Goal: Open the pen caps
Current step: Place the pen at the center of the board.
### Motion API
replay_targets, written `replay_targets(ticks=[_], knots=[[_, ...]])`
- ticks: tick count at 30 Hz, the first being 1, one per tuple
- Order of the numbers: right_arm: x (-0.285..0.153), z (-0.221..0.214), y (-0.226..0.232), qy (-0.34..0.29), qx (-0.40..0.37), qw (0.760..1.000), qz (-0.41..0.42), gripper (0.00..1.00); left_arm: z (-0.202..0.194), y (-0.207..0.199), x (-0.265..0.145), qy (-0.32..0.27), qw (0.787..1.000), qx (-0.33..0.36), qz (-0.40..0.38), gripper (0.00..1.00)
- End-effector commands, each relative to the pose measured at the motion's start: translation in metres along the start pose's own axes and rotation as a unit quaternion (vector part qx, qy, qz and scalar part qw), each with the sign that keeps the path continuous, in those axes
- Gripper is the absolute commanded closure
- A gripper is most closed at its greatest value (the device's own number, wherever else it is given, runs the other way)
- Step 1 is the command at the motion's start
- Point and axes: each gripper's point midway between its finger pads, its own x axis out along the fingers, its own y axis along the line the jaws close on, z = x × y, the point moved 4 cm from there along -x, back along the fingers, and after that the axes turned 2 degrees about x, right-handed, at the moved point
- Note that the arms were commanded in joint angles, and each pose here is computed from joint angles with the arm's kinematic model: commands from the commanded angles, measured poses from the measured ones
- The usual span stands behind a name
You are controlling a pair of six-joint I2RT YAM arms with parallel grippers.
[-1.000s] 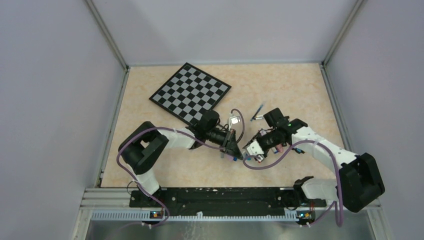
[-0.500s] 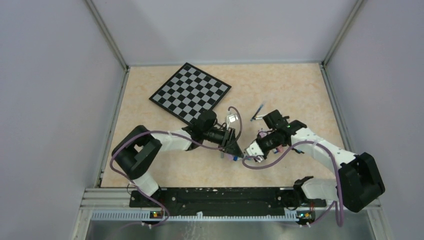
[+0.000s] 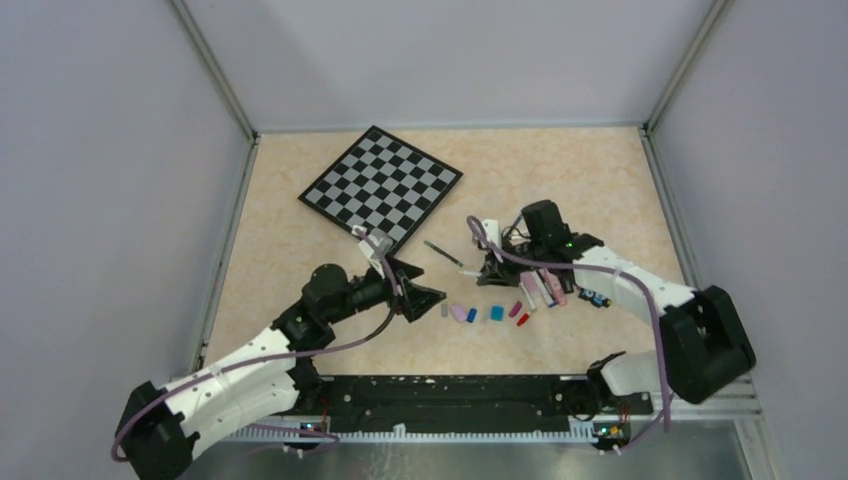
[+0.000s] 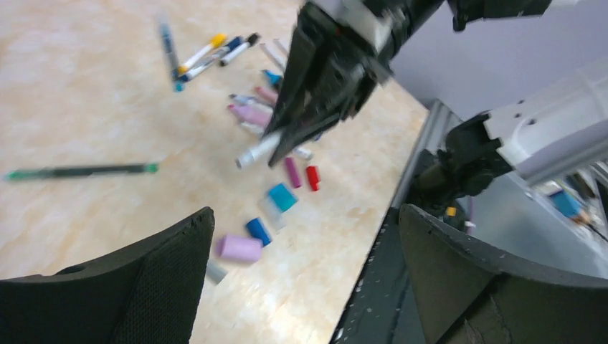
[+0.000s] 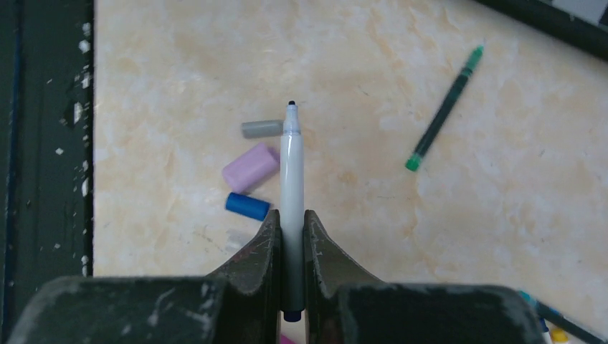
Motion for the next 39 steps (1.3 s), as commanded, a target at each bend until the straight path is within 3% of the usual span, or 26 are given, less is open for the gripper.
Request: replay_targets(ticks=[1, 6, 14, 22, 28, 35, 39], knots=[[0.018, 0.022, -0.062, -0.016, 0.167, 0.98, -0.102, 1.0, -0.013, 0.028, -0.029, -0.045, 0.994, -0.003, 0.104, 0.01], [0.044, 0.016, -0.099, 0.033, 0.268, 0.956, -0.111, 1.0, -0.022, 0.029, -0.048, -0.041, 0.991, -0.021, 0.129, 0.01], [0.072, -0.003, -0.13, 0.07, 0.322, 0.935, -0.127, 1.0, -0.022, 0.036, -0.065, -0.078, 0.984, -0.028, 0.16, 0.01], [0.09, -0.018, -0.141, 0.1, 0.351, 0.922, -0.126, 0.85, -0.03, 0.042, -0.062, -0.066, 0.983, -0.033, 0.171, 0.01], [0.092, -0.016, -0.131, 0.091, 0.359, 0.924, -0.093, 0.73, -0.032, 0.044, -0.06, -0.058, 0.982, -0.035, 0.174, 0.01], [0.079, 0.003, -0.122, 0.067, 0.342, 0.934, -0.082, 0.69, -0.031, 0.042, -0.055, -0.06, 0.984, -0.034, 0.165, 0.01], [0.055, 0.02, -0.119, 0.055, 0.278, 0.953, -0.109, 0.68, -0.032, 0.042, -0.051, -0.052, 0.985, -0.038, 0.16, 0.01]])
